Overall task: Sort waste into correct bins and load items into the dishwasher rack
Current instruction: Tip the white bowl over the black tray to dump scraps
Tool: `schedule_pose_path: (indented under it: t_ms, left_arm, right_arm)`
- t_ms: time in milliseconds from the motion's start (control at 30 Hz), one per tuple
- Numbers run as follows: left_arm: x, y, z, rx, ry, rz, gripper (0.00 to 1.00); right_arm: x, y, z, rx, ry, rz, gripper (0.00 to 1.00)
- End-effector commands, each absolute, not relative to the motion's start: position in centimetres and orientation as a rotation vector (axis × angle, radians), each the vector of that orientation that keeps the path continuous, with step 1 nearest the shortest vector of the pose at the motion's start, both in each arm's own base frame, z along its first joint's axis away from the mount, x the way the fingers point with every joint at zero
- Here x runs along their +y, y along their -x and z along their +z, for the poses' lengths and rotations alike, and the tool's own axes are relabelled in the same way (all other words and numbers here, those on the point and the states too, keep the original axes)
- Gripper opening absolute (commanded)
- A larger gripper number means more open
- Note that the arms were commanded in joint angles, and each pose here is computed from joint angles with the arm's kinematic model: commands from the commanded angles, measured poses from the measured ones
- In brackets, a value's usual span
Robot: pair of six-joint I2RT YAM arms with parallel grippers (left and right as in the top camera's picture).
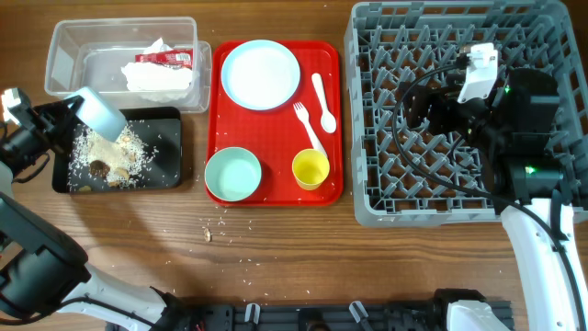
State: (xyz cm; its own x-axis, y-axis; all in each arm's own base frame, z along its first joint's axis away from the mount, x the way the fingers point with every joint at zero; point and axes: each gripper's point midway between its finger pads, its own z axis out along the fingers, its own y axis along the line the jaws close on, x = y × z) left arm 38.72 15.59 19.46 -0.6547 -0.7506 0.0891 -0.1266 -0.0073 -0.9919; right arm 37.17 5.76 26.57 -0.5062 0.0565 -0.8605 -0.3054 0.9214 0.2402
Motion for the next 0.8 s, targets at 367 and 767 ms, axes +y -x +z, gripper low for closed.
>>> schedule_pose_path:
  t_ms: [367,767]
  left_arm:
    - [15.3,-38.7,18.8,1.784,1.064,-1.786,0.04]
    - [13.8,-39.5,19.5,1.816,0.939,-1.786,0.04]
  right_arm:
    - [6.0,-37.4,27.9,2.029,0.155,0.484,1.00]
    - [6.0,-37.4,27.9,2.030,0.155,0.484,0.99]
